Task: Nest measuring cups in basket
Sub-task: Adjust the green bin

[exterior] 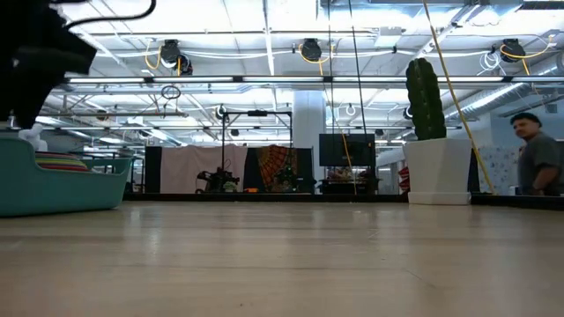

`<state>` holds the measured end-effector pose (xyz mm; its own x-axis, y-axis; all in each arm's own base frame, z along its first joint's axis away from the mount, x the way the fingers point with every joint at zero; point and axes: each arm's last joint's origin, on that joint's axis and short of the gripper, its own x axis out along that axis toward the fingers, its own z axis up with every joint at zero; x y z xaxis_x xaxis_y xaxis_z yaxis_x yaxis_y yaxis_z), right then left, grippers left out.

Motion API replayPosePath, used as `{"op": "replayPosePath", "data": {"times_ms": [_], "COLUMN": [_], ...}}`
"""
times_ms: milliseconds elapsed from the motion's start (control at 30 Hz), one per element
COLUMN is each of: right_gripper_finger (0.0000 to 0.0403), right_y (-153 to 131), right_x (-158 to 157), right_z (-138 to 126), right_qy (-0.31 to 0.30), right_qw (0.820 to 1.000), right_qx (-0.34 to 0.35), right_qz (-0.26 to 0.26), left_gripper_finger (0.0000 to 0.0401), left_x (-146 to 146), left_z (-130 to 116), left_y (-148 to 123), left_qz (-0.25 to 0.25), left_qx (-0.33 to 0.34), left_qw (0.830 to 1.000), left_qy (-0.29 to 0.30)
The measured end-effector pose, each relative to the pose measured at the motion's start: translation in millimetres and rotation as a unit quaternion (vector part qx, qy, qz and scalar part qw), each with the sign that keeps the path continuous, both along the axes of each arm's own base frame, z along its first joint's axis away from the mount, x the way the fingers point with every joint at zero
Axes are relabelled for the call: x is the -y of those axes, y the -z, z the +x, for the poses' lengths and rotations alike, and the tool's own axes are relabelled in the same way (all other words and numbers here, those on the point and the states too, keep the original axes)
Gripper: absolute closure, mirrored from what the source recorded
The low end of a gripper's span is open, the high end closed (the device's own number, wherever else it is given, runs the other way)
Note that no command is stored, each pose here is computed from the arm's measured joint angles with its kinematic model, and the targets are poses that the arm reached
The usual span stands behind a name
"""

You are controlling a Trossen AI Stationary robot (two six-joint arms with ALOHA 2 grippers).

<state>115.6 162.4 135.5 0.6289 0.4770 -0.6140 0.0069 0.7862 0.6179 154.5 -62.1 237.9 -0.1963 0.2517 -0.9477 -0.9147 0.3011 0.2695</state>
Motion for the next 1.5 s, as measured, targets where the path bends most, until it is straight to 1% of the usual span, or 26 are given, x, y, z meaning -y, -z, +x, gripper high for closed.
{"op": "replayPosePath", "data": {"times_ms": [67,167,233,300,400,500,700,833,933,1167,1233,1500], "right_gripper_finger": [0.0248,0.0248,0.0248,0.0248,0.0248,0.0248,0.0248,0.0248,0.0248,0.0248,0.0248,0.0248], "right_y": [-0.2,-0.4,-0.5,-0.5,-0.6,-1.3,-1.8,-3.2,-3.6,-4.1,-4.2,-4.8], "right_x": [-0.1,0.3,0.4,0.4,0.3,-0.1,-0.5,-1.0,-1.1,-1.4,-1.5,-1.9], "right_z": [0.1,0.7,0.8,0.8,0.9,1.1,1.4,2.3,2.6,2.8,2.9,3.1], "right_qy": [0.0,0.009,0.009,0.009,0.01,0.01,0.012,0.018,0.02,0.027,0.027,0.035], "right_qw": [1.0,1.0,1.0,1.0,1.0,1.0,1.0,1.0,0.999,0.999,0.999,0.999], "right_qx": [0.001,0.008,0.009,0.009,0.009,0.011,0.012,0.022,0.024,0.02,0.02,0.016], "right_qz": [0.0,-0.004,-0.004,-0.004,-0.002,0.001,0.005,0.008,0.01,0.021,0.022,0.034], "left_gripper_finger": [0.0172,0.0171,0.0171,0.0171,0.0171,0.0171,0.0171,0.0171,0.0171,0.0171,0.0171,0.0171], "left_x": [0.3,0.9,2.3,3.2,1.7,-3.4,-14.3,-19.8,-24.6,-35.8,-38.5,-45.6], "left_z": [4.4,13.9,22.9,32.9,44.3,53.0,64.1,73.4,78.2,76.2,75.2,64.3], "left_y": [-9.6,-24.0,-31.4,-36.1,-35.9,-28.0,-3.9,12.7,26.4,49.6,54.2,69.9], "left_qz": [0.015,0.049,0.067,0.086,0.095,0.1,0.099,0.094,0.086,0.081,0.082,0.081], "left_qx": [0.026,0.086,0.134,0.177,0.205,0.197,0.158,0.162,0.16,0.146,0.147,0.117], "left_qw": [1.0,0.995,0.986,0.974,0.961,0.958,0.962,0.957,0.958,0.96,0.96,0.967], "left_qy": [0.008,0.029,0.067,0.11,0.161,0.183,0.197,0.22,0.223,0.224,0.223,0.213]}}
